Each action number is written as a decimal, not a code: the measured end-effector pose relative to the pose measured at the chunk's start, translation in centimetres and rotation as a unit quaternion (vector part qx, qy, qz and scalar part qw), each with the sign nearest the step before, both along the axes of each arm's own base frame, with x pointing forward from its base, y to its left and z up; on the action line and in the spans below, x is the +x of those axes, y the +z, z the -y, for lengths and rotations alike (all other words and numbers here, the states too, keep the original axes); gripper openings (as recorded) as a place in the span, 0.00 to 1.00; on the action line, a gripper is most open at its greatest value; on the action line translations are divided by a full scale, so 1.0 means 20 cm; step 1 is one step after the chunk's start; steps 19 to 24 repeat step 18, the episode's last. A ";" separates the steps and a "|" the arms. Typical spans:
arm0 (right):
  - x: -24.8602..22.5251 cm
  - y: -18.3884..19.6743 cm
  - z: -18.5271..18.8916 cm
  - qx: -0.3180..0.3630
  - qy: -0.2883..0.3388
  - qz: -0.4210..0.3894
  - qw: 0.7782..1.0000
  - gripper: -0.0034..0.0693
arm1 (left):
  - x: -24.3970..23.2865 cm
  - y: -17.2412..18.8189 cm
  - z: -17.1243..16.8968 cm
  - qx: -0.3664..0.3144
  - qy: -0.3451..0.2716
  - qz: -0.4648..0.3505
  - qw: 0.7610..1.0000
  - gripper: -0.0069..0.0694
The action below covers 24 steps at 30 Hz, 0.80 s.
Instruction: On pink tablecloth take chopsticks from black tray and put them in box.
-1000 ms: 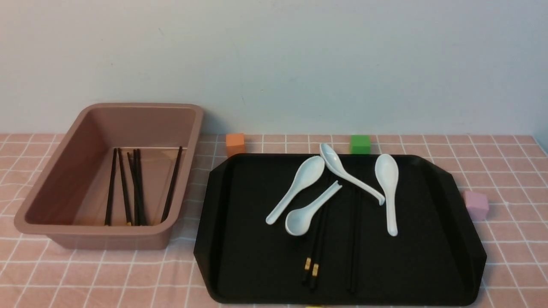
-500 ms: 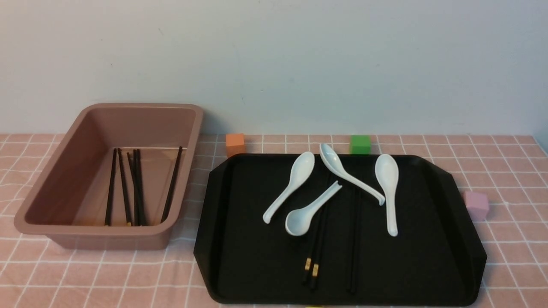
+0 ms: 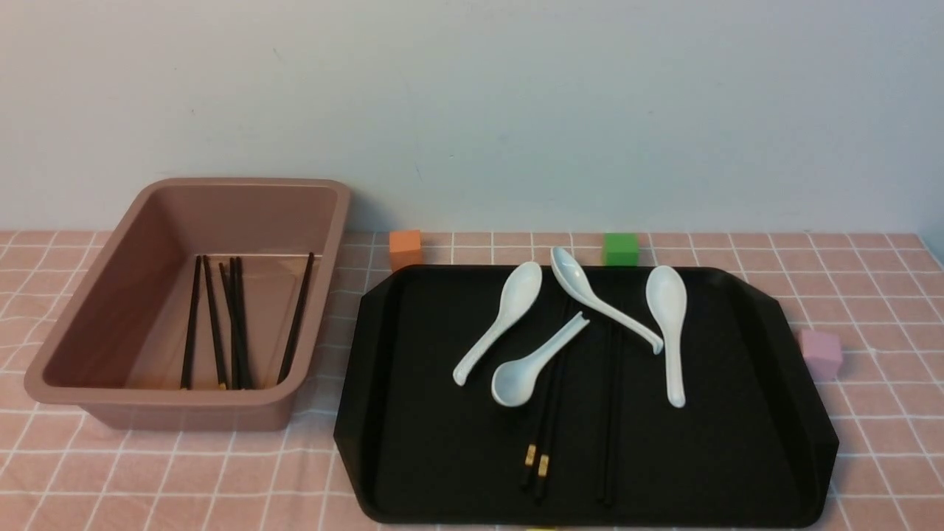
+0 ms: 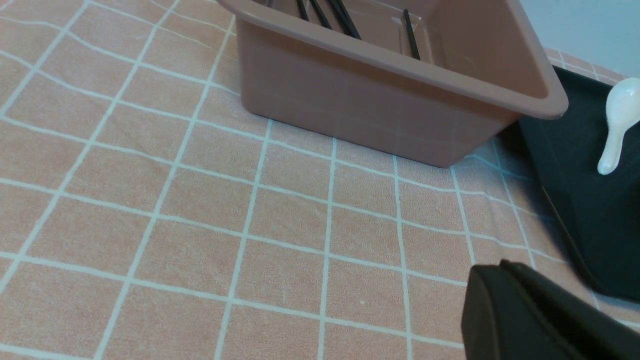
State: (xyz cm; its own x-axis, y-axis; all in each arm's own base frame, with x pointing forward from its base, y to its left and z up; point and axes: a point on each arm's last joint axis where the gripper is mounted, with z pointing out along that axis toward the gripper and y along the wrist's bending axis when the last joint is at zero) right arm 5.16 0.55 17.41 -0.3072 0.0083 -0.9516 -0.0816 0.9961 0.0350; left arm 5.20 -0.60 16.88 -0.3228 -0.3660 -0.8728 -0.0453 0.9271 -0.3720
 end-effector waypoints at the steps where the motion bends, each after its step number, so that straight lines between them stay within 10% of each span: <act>1: 0.00 0.00 0.00 0.000 0.000 0.000 1.000 0.38 | 0.00 0.00 0.00 0.000 0.000 0.000 1.000 0.08; 24: 0.00 0.00 0.00 -0.001 0.000 0.000 1.000 0.38 | 0.00 0.00 0.00 0.000 0.000 0.000 1.000 0.10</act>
